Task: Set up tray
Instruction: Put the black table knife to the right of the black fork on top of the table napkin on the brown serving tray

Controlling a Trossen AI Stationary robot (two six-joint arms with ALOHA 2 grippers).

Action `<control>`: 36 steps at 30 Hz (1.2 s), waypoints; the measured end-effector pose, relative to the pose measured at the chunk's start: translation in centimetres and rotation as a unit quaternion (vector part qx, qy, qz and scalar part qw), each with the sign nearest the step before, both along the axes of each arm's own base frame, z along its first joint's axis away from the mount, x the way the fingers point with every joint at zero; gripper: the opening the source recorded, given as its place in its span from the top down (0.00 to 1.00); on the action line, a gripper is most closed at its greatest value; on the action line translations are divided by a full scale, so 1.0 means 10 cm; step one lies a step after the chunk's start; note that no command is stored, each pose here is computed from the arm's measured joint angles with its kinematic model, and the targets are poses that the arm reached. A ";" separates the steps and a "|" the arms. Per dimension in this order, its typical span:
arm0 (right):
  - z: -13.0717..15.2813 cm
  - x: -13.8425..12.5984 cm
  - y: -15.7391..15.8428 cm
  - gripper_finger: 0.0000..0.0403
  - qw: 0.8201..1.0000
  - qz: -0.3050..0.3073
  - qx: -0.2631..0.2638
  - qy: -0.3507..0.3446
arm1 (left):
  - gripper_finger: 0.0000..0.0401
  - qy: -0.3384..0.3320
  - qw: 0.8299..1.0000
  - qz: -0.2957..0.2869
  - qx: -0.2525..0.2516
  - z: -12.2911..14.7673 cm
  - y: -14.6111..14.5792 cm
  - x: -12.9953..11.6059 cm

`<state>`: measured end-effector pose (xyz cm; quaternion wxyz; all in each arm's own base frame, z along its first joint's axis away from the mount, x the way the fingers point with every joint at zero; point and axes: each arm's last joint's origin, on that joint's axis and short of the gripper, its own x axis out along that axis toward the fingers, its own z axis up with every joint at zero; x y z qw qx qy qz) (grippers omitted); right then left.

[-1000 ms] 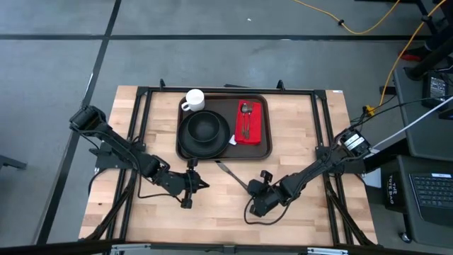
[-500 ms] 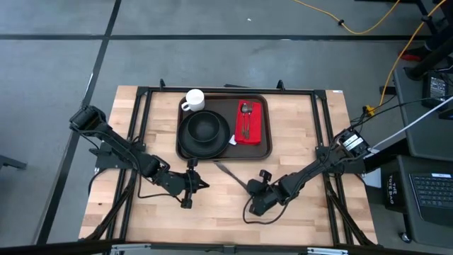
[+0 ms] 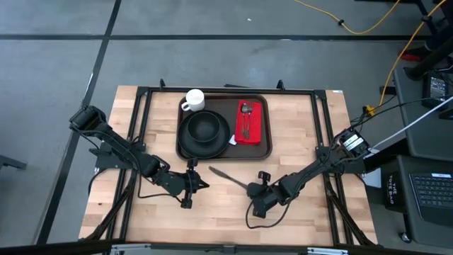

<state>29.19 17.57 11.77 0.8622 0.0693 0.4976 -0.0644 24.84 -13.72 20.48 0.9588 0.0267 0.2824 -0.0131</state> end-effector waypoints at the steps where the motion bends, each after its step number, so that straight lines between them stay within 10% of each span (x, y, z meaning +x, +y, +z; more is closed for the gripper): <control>1: 0.00 0.00 0.00 0.99 1.000 0.002 0.001 0.003 | 0.99 0.000 1.000 0.000 0.000 0.00 0.00 0.00; 36: 0.28 -0.04 -0.03 0.99 1.000 -0.003 -0.014 0.013 | 0.99 0.008 1.000 0.000 0.005 -0.01 0.01 -0.01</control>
